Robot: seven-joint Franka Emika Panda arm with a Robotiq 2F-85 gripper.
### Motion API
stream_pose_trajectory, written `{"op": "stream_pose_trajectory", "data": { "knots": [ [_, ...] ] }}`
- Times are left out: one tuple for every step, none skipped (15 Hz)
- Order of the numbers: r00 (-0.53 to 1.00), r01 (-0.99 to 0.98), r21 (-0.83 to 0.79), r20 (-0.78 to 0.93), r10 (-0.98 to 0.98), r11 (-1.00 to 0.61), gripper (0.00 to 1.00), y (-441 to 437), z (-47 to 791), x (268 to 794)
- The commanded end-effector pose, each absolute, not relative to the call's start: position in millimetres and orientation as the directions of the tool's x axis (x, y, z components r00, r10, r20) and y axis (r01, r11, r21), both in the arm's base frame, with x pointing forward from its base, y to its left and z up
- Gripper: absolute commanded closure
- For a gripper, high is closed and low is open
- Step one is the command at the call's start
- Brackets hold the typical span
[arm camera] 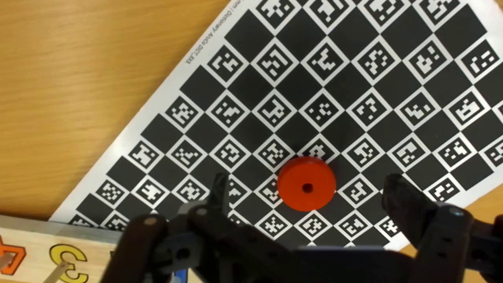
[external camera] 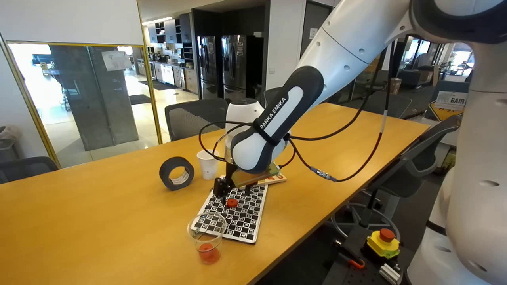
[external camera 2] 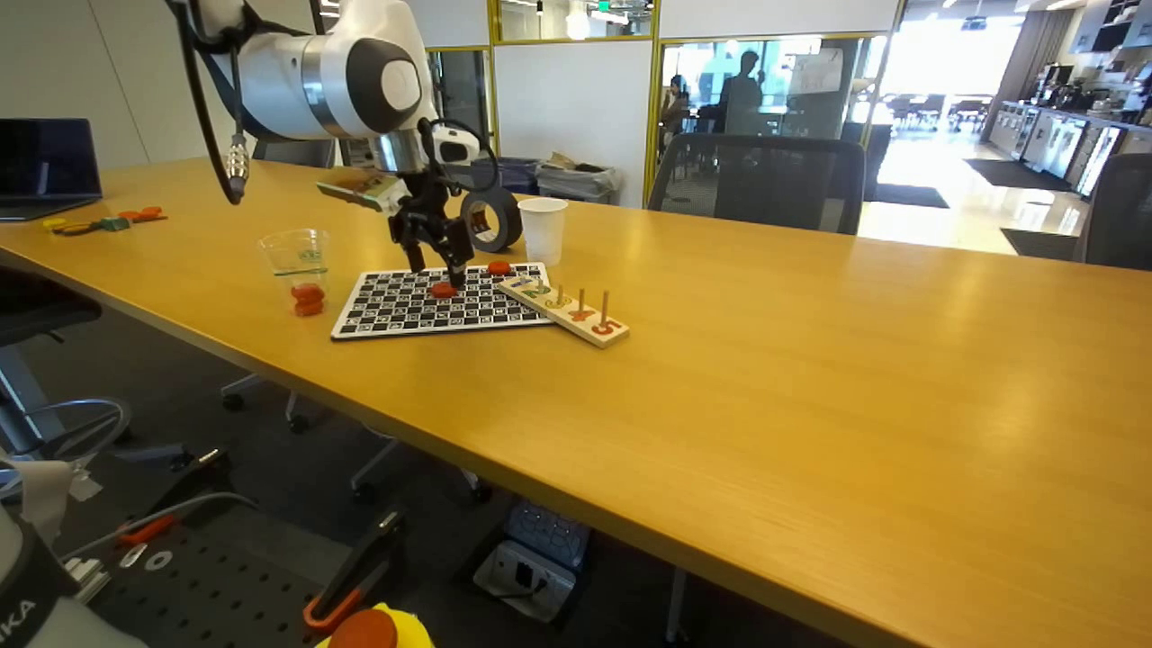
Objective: Pick up the orange tokens from the table and put them in the colourless cup. Pick up the blue token and put it in the white cup.
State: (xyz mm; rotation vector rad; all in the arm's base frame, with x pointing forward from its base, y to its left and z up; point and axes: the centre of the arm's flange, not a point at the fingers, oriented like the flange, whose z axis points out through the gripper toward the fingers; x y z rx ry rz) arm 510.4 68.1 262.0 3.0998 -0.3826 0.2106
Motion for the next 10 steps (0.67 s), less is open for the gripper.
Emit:
{"op": "stream_pose_trajectory", "data": {
  "knots": [
    [0.954, -0.253, -0.027, 0.159, -0.254, -0.967, 0.00, 67.7, 256.0, 522.4],
    [0.954, -0.251, -0.035, 0.160, -0.253, -0.967, 0.00, 67.1, 254.3, 523.6],
    [0.954, -0.251, -0.038, 0.158, -0.254, -0.967, 0.00, 67.0, 252.8, 524.6],
    [0.955, -0.249, -0.042, 0.157, -0.253, -0.967, 0.00, 67.2, 251.8, 526.1],
    [0.954, -0.250, -0.046, 0.158, -0.254, -0.967, 0.00, 67.3, 251.2, 527.5],
    [0.954, -0.248, -0.050, 0.158, -0.253, -0.967, 0.00, 67.2, 250.5, 529.0],
    [0.955, -0.246, -0.055, 0.157, -0.252, -0.968, 0.00, 66.8, 249.6, 530.3],
    [0.955, -0.245, -0.061, 0.155, -0.251, -0.968, 0.00, 66.3, 249.1, 531.8],
    [0.955, -0.245, -0.066, 0.154, -0.252, -0.967, 0.00, 65.9, 248.7, 533.2],
    [0.956, -0.244, -0.070, 0.152, -0.252, -0.967, 0.00, 65.6, 248.2, 534.2]
  ]
}}
